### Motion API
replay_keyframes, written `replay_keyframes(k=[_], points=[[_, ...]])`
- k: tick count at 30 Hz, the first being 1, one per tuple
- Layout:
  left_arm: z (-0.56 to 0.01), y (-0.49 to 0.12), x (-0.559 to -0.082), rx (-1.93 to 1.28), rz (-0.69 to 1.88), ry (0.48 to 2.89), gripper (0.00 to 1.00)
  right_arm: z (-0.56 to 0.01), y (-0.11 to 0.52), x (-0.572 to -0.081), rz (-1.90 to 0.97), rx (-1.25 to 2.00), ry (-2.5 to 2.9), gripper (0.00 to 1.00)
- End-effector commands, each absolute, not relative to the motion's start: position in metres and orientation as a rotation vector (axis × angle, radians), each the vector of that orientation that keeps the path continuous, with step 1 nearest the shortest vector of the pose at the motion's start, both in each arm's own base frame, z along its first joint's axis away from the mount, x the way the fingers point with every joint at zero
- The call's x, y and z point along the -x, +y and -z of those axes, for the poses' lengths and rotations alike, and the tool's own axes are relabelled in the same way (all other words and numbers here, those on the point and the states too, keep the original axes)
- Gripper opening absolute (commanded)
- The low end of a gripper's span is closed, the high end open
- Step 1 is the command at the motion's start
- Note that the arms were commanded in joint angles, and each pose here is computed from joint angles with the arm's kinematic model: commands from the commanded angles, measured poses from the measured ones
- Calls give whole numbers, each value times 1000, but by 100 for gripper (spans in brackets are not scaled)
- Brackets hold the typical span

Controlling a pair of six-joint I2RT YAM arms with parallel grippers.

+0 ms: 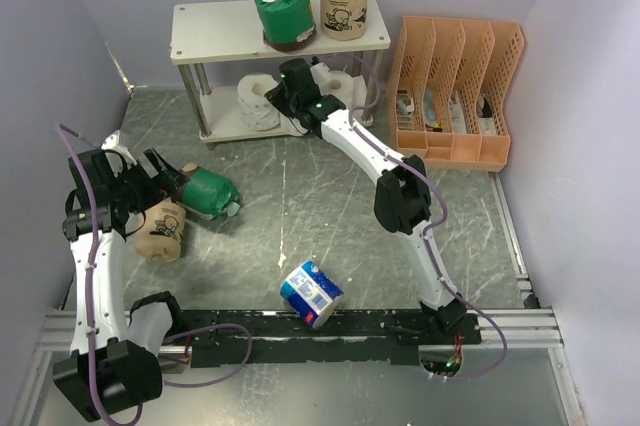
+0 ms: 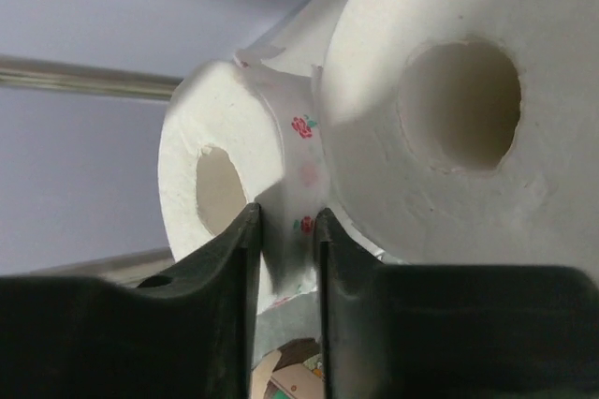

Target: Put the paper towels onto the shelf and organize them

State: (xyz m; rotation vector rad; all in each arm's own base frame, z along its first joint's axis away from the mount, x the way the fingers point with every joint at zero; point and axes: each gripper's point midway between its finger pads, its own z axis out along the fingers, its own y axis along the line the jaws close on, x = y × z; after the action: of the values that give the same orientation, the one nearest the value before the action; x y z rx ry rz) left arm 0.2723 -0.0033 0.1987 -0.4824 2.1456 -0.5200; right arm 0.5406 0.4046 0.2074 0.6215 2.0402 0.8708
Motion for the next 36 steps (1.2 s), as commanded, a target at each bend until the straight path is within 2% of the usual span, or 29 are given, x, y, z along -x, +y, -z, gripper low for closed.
replay_keyframes(k=[1, 6, 9, 11, 13, 15, 16, 17, 27, 31, 33, 36], points=[[-203, -3, -276, 455, 539, 2120, 100, -224, 388, -556, -759, -643, 1940, 32], [-203, -4, -276, 453, 541, 2119, 100, -224, 396, -550, -803, -588, 1959, 55], [-202, -4, -276, 453, 543, 2121, 99, -224, 400, -545, -827, -551, 1982, 61], [-203, -4, -276, 452, 544, 2120, 99, -225, 403, -538, -852, -517, 2006, 76], [-202, -4, -276, 452, 546, 2122, 100, -225, 404, -526, -879, -485, 2039, 78], [-202, -5, -276, 450, 547, 2124, 100, -223, 401, -509, -909, -448, 2069, 84], [-202, -4, -276, 452, 547, 2123, 99, -221, 399, -499, -929, -420, 2080, 96], [-201, -5, -276, 451, 549, 2125, 100, -231, 397, -486, -961, -371, 2067, 99], [-201, -4, -276, 452, 549, 2127, 100, -214, 337, -390, -820, 35, 2032, 100], [-202, -4, -276, 452, 540, 2125, 99, -220, 338, -342, -818, 609, 1923, 100], [-202, -4, -275, 451, 539, 2122, 100, -218, 330, -325, -823, 777, 1895, 100], [-203, -3, -275, 450, 532, 2119, 99, -216, 317, -288, -1078, 1069, 1806, 100]])
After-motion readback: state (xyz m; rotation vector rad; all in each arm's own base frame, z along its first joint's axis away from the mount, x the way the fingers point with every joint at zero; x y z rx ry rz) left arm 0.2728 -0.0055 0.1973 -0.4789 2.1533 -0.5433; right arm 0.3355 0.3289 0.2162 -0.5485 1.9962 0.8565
